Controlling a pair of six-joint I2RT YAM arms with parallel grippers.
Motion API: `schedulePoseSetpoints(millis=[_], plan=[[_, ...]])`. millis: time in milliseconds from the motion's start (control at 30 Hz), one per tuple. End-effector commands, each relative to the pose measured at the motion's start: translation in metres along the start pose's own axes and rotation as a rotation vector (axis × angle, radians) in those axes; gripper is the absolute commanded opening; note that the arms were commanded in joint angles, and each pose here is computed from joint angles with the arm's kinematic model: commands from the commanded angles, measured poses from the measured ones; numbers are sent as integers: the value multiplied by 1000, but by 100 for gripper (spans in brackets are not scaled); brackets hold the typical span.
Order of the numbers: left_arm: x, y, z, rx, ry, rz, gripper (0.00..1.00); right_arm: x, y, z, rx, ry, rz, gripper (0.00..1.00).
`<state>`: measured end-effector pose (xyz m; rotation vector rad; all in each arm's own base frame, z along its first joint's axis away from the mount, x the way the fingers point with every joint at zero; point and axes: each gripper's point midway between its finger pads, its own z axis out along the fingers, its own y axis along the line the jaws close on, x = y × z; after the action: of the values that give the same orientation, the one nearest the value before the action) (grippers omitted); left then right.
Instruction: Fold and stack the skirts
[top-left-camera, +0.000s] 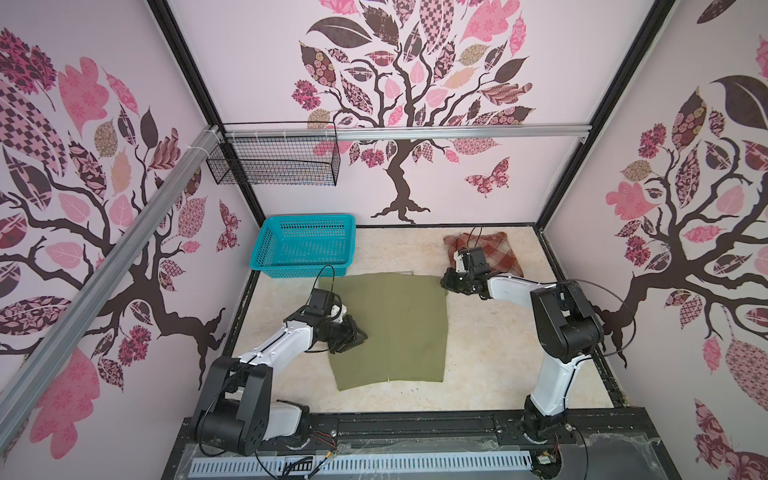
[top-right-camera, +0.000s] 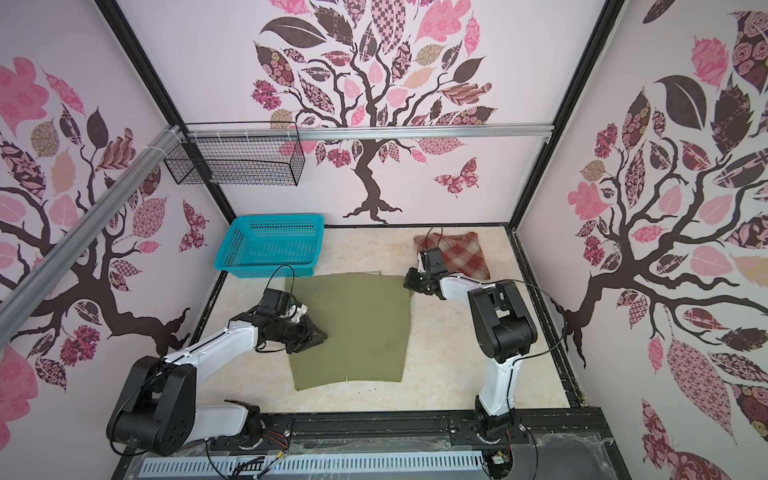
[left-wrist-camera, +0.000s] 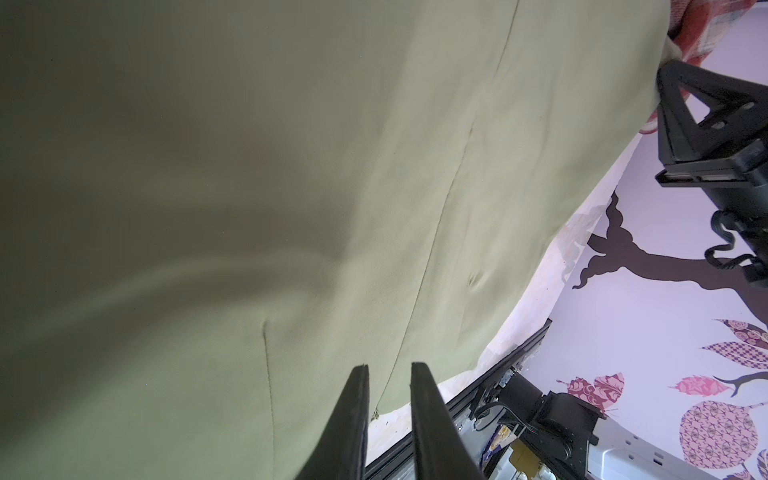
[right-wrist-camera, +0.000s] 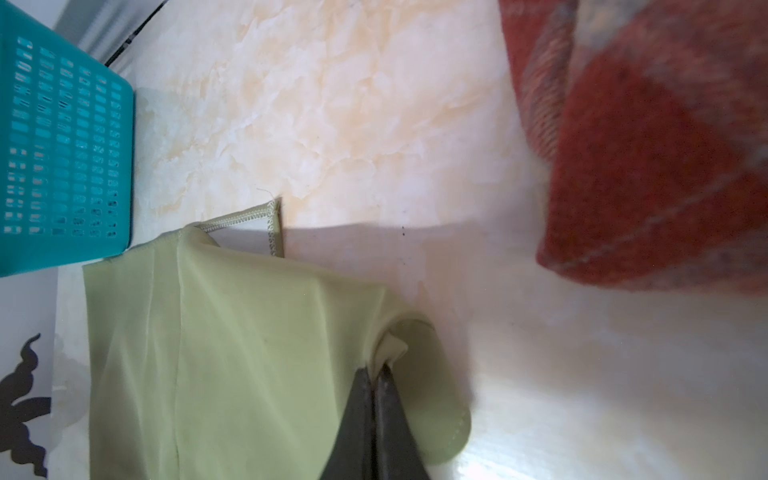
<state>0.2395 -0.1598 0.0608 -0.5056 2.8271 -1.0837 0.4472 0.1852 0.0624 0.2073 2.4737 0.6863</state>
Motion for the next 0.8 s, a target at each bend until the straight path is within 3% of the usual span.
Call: schedulePoseSetpoints(millis=[0, 167, 333, 567, 767], plan=[[3, 3, 3, -1, 7, 13, 22, -10, 14, -12, 40, -56, -105, 0], [3, 5, 5, -9, 15, 13, 22, 11, 39, -22, 87, -68, -253, 0], [3, 7, 5, -15, 15, 11, 21, 38, 39, -24, 52, -34, -239, 0], [3, 7, 5, -19, 15, 10, 22, 61, 19, -29, 103, 29, -233, 0], [3, 9, 6, -26, 16, 5, 22, 88, 27, -36, -3, 101, -166, 0]])
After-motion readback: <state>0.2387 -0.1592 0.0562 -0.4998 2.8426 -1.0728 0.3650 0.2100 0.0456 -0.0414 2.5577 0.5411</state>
